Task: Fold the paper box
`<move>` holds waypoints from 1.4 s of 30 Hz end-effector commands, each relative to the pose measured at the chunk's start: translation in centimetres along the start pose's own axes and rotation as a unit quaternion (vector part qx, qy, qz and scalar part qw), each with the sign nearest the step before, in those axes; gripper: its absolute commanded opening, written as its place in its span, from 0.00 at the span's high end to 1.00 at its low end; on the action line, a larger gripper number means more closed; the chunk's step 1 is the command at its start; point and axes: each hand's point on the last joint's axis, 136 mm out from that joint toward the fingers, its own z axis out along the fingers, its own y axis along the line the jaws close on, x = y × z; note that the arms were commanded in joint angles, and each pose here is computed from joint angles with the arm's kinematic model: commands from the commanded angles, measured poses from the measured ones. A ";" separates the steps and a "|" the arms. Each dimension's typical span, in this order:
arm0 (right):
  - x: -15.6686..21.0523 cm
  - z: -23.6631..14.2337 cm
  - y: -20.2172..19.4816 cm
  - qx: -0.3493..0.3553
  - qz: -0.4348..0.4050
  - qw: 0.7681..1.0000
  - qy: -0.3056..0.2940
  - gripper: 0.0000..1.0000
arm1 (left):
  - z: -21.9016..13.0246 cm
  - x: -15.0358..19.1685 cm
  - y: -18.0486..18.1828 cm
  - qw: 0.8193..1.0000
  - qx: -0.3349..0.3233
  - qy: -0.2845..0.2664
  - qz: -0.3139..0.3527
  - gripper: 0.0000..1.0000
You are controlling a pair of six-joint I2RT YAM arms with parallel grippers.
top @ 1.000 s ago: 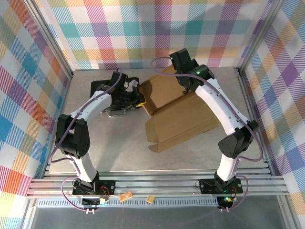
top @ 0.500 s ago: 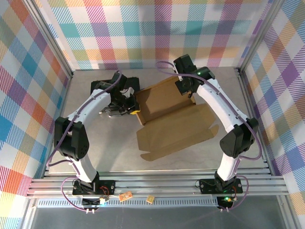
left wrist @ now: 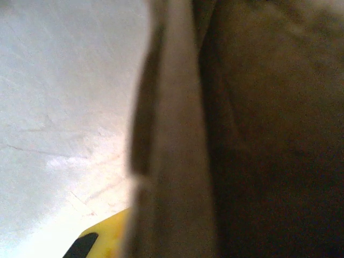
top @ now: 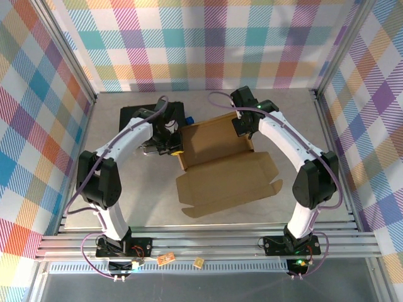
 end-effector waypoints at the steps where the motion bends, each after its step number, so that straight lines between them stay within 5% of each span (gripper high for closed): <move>1: 1.3 2.1 1.6 -0.034 0.022 0.999 0.027 1.00 | -1.3 -3.2 -2.3 0.998 0.009 -0.061 0.024 1.00; 17: -1.8 6.0 4.6 -0.112 0.102 0.988 0.024 1.00 | -2.9 -6.1 2.5 0.981 -0.152 -0.097 0.064 1.00; 35: -4.3 9.5 10.0 -0.138 0.095 0.984 0.064 1.00 | -1.7 -9.6 8.2 0.972 -0.202 -0.116 0.010 1.00; 42: -2.9 10.5 10.1 -0.131 0.081 0.985 0.079 0.88 | -1.6 -10.0 8.6 0.971 -0.206 -0.120 0.005 1.00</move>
